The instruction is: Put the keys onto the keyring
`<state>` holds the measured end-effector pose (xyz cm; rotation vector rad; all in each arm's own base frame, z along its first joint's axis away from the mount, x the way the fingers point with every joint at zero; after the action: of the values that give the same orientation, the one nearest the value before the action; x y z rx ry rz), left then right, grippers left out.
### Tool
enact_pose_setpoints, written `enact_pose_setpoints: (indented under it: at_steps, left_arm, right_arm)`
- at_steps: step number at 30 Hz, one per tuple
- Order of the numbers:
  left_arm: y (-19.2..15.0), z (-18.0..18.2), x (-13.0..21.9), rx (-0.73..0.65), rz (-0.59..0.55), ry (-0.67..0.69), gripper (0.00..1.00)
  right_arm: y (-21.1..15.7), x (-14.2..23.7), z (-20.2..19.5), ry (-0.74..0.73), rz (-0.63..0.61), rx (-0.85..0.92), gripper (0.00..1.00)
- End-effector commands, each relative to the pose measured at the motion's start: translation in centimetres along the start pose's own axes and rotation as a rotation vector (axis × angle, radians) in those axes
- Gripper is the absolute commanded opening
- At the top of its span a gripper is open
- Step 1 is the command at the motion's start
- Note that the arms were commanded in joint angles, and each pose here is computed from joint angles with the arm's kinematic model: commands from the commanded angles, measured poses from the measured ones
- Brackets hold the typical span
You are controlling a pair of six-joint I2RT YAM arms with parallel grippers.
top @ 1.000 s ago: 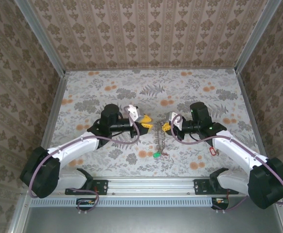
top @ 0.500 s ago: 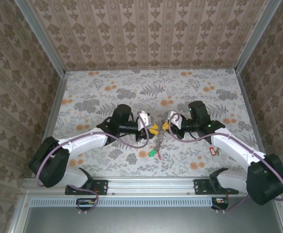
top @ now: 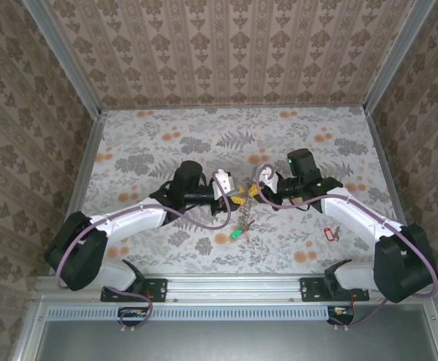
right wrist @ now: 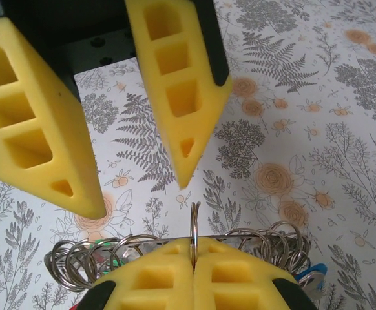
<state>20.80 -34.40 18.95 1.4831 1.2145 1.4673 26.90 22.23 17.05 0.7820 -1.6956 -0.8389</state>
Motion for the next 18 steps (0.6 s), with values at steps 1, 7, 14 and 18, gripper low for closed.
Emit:
enact_pose_setpoints:
  at_steps: [1,7,14,18]
  left_arm:
    - [1.08,0.03,-0.39,-0.034,-0.033,-0.009,0.35]
    - [1.06,0.34,-0.76,-0.031,-0.02,-0.007,0.35]
    - [1.71,0.65,-1.14,-0.039,-0.031,-0.01,0.35]
    - [1.52,0.68,-1.35,-0.036,-0.022,-0.019,0.31]
  right_arm:
    - [1.9,0.92,0.71,0.02,-0.071,0.09,0.0]
    - [1.71,1.12,1.27,0.036,-0.061,0.122,0.0]
    - [1.52,1.12,1.41,0.04,-0.053,0.137,0.0]
    - [1.45,1.08,1.46,0.042,-0.051,0.142,0.0]
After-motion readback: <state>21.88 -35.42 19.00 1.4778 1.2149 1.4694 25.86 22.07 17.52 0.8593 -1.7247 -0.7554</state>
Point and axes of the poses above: each hand's point on the last joint's axis, 136 mm out from that joint toward the fingers, its own x axis back along the fingers, its own z axis along the line the jaws close on, y = z × x, the point moved 1 cm from there along x, back along the fingers, and after that the axes turned 11 degrees about x, right-handed, at the moved point
